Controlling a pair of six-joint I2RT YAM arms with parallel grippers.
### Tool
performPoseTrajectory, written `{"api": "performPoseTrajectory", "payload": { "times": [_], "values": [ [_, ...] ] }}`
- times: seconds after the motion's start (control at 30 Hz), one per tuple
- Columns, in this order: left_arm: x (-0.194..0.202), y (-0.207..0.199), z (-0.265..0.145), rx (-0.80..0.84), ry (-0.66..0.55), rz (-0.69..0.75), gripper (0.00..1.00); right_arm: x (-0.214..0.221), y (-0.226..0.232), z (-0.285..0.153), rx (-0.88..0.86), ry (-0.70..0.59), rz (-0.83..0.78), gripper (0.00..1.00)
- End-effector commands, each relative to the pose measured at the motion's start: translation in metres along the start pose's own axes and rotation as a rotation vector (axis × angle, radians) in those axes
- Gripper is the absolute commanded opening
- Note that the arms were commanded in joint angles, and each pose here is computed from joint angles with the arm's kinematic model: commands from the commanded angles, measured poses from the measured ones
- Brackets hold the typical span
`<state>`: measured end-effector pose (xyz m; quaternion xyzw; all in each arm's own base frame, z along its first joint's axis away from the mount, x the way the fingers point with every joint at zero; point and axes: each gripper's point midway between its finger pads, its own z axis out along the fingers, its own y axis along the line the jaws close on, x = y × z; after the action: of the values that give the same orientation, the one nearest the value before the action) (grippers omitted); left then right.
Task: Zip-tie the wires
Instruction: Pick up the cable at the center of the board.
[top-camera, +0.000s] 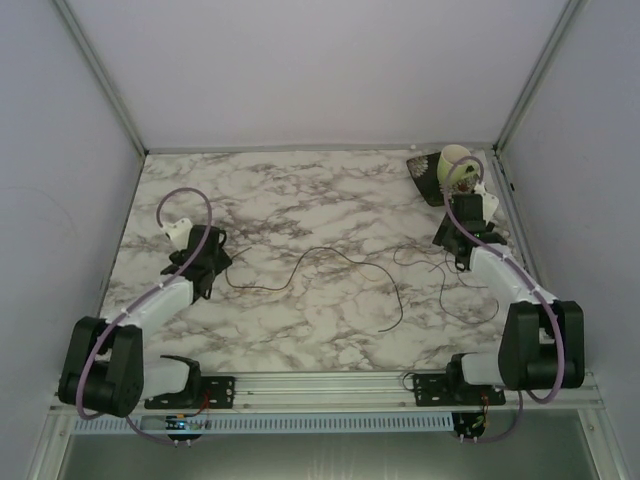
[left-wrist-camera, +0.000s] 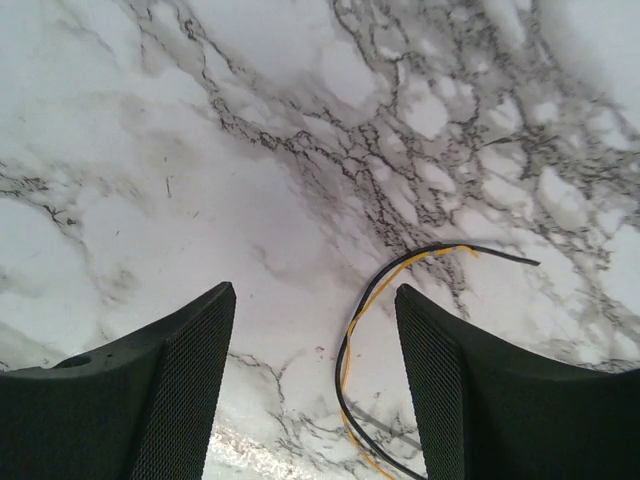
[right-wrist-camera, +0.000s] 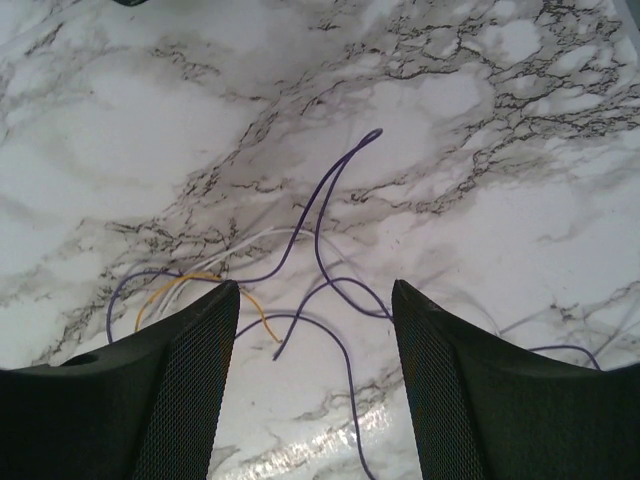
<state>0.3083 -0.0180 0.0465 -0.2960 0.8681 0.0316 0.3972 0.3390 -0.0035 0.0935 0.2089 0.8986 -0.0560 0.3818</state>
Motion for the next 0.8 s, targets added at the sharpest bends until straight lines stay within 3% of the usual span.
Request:
{"api": "performPoseTrajectory", "payload": {
  "times": [0.0,0.13,0.27,0.33,0.43,0.5,0.77],
  "values": [
    [-0.021,-0.009,-0.020,0.050,-0.031,-0.011,0.68,-0.019,0.008,0.015,-0.062,-0.048,0.072,0.62],
    [-0.046,-0.024,-0.040,0.135,-0.085,-0.035,0.70,-0.022,0.008,0.030,-0.062,-0.039,0.078,0.61],
    [-0.076,-0.044,-0.069,0.261,-0.162,-0.024,0.70,-0.024,0.013,0.044,-0.091,-0.032,0.088,0.52],
    [-0.093,-0.054,-0.086,0.333,-0.210,0.003,0.69,-0.026,0.015,0.048,-0.095,-0.028,0.082,0.40],
    [-0.118,-0.077,-0.120,0.475,-0.270,0.059,0.67,-0.031,0.014,0.043,-0.094,-0.049,0.072,0.10],
    [-0.128,-0.093,-0.140,0.565,-0.273,0.107,0.67,-0.036,0.011,0.035,-0.082,-0.077,0.051,0.00],
    [-0.146,-0.150,-0.199,0.863,-0.205,0.187,0.67,-0.066,0.005,-0.027,-0.062,-0.224,-0.092,0.00]
  ]
}}
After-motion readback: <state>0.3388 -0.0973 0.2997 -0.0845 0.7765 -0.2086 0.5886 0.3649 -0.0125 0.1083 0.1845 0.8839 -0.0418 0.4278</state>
